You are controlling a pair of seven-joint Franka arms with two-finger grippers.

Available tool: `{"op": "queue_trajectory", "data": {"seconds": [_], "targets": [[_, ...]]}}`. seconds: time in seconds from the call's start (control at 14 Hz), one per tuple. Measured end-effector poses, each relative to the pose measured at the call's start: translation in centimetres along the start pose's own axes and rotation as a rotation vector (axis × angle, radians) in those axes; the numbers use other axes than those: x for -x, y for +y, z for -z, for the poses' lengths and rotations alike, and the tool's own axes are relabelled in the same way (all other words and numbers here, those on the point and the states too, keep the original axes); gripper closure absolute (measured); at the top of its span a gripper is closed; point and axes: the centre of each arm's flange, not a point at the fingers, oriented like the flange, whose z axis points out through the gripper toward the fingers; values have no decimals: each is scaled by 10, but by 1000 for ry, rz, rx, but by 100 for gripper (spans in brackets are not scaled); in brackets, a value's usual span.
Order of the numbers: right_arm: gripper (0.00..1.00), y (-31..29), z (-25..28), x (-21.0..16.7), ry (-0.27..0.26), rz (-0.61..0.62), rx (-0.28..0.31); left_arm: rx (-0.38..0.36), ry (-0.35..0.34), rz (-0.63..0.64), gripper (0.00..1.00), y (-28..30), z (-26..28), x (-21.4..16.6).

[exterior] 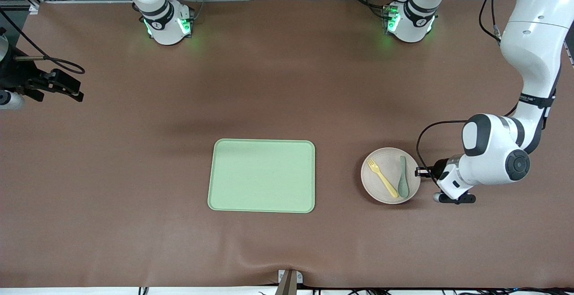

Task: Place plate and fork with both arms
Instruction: 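Grip the plate rim with the left gripper and lift it, then carry the plate onto the green tray and lower it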

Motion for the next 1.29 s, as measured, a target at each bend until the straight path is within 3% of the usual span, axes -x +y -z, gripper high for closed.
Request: {"op": "queue_trajectory", "data": {"seconds": [0.5,0.86,1.07,1.29], "targets": [[0,0,0,0,0,0,0,95,31,-61,95,63,20,0],[0,1,-1,0,-1,-2,0,186,21,-131,95,182,21,14],[0,1,-1,0,-2,-2,0,181,7,-89,95,288,3,35],[0,1,-1,0,-2,-2,0,126,28,-73,95,350,-34,47]]}}
